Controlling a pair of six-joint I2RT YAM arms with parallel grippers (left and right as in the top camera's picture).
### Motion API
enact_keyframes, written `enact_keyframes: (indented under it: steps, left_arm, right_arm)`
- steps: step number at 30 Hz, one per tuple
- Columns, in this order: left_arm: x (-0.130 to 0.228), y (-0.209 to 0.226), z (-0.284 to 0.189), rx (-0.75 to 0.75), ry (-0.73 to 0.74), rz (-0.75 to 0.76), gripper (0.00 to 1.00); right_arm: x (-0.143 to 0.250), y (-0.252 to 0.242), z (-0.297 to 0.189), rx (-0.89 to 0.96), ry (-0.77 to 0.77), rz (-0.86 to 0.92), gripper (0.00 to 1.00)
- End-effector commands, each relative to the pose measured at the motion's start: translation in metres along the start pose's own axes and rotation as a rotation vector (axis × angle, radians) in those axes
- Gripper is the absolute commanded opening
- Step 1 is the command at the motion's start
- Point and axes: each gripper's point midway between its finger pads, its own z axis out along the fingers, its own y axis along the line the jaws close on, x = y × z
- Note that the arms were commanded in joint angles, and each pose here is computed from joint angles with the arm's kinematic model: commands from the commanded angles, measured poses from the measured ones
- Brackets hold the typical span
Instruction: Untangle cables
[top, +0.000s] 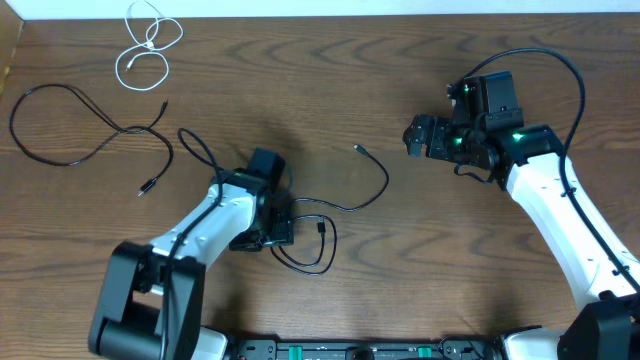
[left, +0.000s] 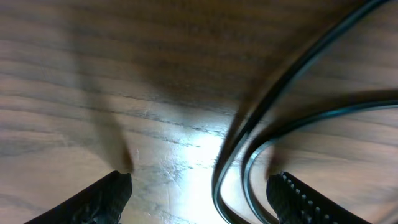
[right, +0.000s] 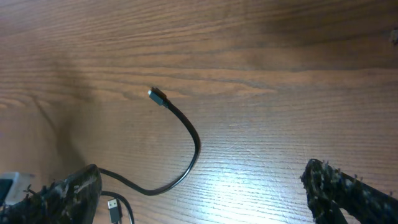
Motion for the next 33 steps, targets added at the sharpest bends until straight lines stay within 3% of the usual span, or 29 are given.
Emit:
enact_keyframes:
  steps: [1,6,8,11,14,16,21,33]
  left_arm:
    - [0.008,0.002,0.013,-0.044,0.043,0.015,0.76]
    - [0.014,-0.003,0.025,-0.062,0.077,0.041,0.75]
    - [0.013,-0.003,0.027,-0.063,0.079,0.032,0.65]
    - [0.007,-0.005,0.028,-0.057,0.056,0.013,0.40]
    - [-0.001,-0.009,0.029,-0.040,0.021,0.014,0.30]
    - [-0.004,-0.011,0.029,-0.034,0.009,0.014,0.29]
    - [-0.008,-0.013,0.029,-0.025,-0.008,0.015,0.08]
    - [-0.025,-0.007,0.005,-0.007,-0.045,-0.037,0.08]
  right_arm:
    - [0.003,0.001,0.002,0.001,0.007,0.007,0.99]
    - [0.002,0.001,0.002,-0.001,0.005,0.002,0.99]
    - [0.002,0.001,0.002,0.000,0.005,0.003,0.99]
    - [0.002,0.001,0.002,0.000,0.005,0.003,0.99]
    - [0.003,0.001,0.002,0.000,0.007,0.003,0.99]
    - [0.003,0.001,0.002,0.002,0.010,0.004,0.99]
    - [0.007,0.002,0.002,0.002,0.021,0.000,0.99]
    - [0.011,0.003,0.003,0.005,0.034,-0.001,0.99]
